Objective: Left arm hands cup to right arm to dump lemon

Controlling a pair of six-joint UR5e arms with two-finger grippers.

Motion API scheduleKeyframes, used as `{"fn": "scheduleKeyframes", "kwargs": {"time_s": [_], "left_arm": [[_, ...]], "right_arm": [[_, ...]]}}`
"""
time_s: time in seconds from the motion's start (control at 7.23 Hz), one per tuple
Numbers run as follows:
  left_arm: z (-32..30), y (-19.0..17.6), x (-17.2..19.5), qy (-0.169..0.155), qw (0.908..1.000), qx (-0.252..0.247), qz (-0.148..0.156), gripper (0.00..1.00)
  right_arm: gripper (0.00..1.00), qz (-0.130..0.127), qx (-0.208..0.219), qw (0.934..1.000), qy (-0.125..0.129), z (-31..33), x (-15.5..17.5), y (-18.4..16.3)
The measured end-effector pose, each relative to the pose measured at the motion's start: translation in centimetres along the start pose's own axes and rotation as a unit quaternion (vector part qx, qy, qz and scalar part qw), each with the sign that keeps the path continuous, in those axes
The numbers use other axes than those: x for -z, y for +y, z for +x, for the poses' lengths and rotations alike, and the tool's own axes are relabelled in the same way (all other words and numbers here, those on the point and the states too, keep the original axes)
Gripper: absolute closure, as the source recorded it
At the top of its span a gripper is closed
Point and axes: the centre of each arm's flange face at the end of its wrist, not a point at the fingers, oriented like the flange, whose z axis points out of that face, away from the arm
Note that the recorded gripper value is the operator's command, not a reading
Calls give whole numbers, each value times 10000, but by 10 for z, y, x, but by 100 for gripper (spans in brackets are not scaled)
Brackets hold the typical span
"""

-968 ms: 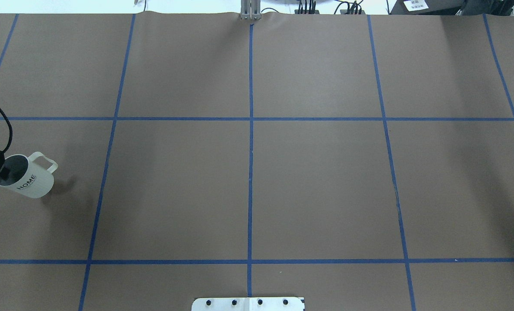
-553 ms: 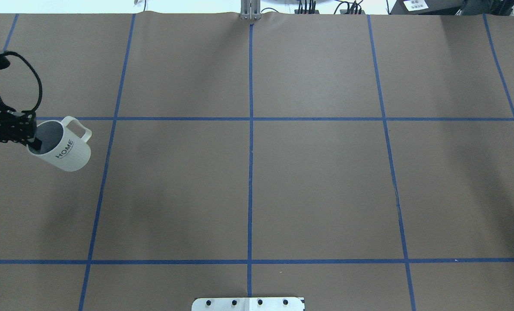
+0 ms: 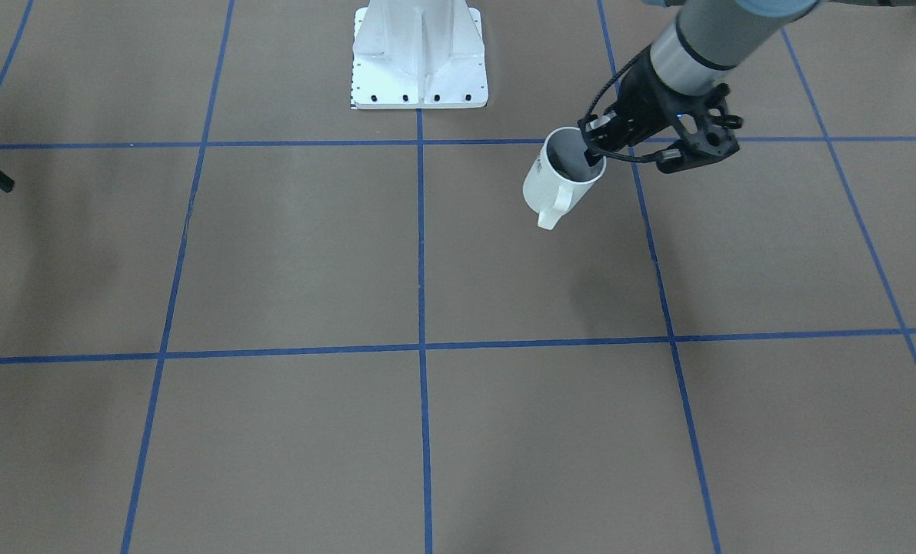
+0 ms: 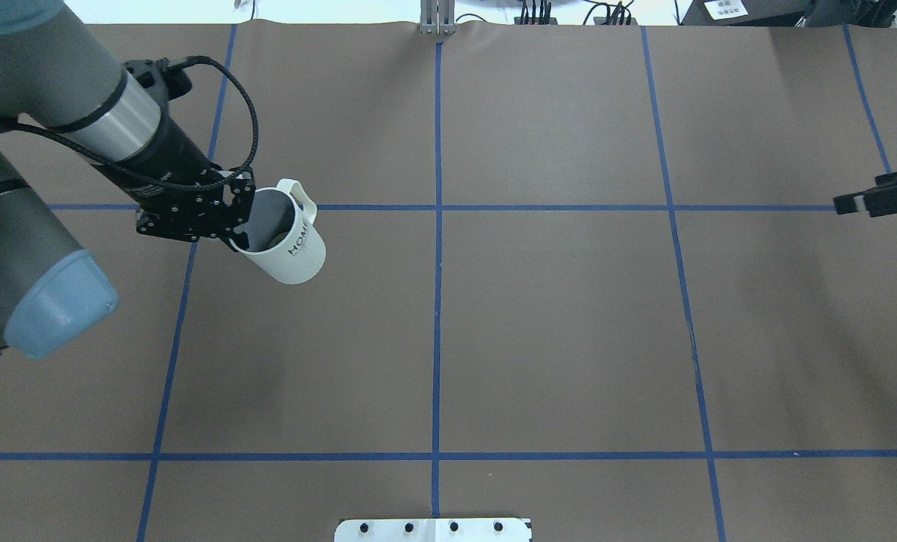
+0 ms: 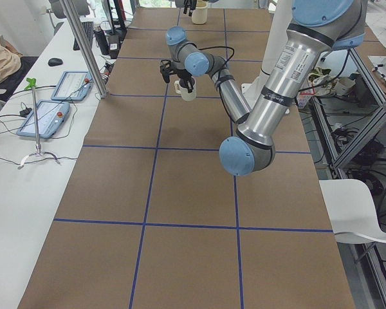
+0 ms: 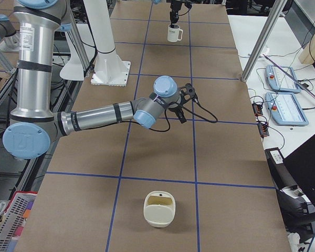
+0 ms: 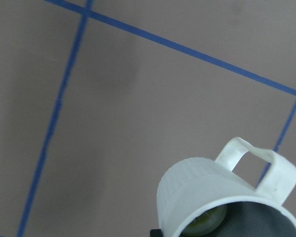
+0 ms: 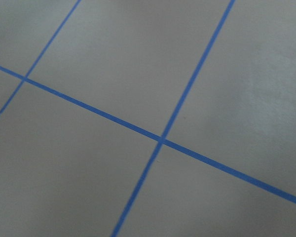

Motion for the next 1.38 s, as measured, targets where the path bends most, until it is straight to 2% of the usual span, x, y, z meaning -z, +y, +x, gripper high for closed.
{"fn": "scheduleKeyframes", "kwargs": {"time_s": [0.28,0.42,0.69,0.97,1.11,1.25,1.38], "left_arm": [[66,13,-7,-125,9993,319,174,100],[120,11,-15,-358,9968,664,276,100],[195,7,-12,-697,9912,1076,341,100],[213,5,-3,-715,9901,1143,381,100],[216,-1,-2,-734,9886,1251,405,100],[220,-12,-1,-761,9856,1445,440,100],[222,-26,1,-764,9820,1656,485,100]], "right_arm": [[4,384,107,9991,-163,-63,-38,-38],[1,586,107,9980,-212,-97,-58,-55],[0,931,-212,9952,-217,-150,-91,-67],[1,1370,-183,9904,-17,-205,-128,-47],[2,1657,-105,9860,127,-236,-146,-30],[6,1950,-21,9805,218,-271,-161,-10],[7,2178,68,9757,225,-308,-173,8]]}}
